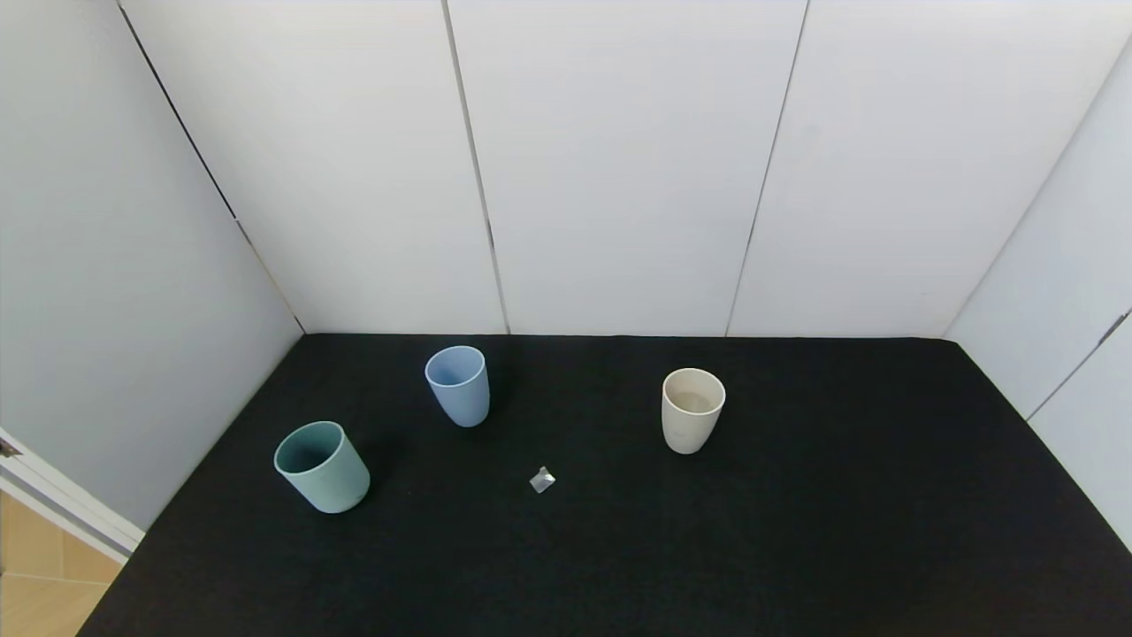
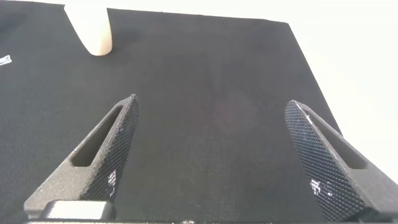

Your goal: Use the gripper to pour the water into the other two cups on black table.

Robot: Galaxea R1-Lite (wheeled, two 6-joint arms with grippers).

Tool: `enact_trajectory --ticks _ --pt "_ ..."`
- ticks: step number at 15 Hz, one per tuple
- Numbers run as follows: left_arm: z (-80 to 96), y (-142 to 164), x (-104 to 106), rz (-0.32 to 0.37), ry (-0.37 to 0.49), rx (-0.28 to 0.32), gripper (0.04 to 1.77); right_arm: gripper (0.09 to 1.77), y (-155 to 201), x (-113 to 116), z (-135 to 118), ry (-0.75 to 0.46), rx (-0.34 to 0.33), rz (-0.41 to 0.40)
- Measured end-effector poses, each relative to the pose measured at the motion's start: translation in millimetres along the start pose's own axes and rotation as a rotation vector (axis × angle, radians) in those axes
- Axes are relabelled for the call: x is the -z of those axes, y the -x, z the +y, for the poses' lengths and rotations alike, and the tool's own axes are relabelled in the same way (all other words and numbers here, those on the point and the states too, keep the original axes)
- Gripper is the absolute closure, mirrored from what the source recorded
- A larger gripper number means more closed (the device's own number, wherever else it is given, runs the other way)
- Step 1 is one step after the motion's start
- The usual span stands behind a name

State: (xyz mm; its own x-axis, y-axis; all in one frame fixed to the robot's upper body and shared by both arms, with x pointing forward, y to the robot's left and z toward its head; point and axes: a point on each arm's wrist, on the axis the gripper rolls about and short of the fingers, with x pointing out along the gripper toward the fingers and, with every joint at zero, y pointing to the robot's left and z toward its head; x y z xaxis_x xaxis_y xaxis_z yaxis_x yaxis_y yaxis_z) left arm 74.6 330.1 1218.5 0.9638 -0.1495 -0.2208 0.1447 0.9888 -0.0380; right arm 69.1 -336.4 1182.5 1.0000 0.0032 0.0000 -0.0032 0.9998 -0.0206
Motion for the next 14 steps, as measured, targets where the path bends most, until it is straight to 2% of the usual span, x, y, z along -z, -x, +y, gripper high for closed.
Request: enact_trajectory --ticks 5,9,10,13,14 --pt "-1.2 9.1 14.8 -0.107 -0.018 0.001 0.09 0.15 0.0 0.0 0.0 0.000 0.000 0.000" --pt "-0.4 7.5 18.2 -0.270 -0.040 -0.018 0.09 0.15 0.0 0.0 0.0 0.000 0.000 0.000" --pt "0.6 5.8 19.5 -0.303 -0.043 -0.053 0.09 0.15 0.0 0.0 0.0 0.000 0.000 0.000" --pt "3.2 1.5 26.6 -0.298 -0.062 -0.140 0.09 0.15 0.0 0.0 0.0 0.000 0.001 0.000" --pt "3.3 1.1 26.7 -0.306 -0.079 -0.148 0.09 0.15 0.0 0.0 0.0 0.000 0.000 0.000"
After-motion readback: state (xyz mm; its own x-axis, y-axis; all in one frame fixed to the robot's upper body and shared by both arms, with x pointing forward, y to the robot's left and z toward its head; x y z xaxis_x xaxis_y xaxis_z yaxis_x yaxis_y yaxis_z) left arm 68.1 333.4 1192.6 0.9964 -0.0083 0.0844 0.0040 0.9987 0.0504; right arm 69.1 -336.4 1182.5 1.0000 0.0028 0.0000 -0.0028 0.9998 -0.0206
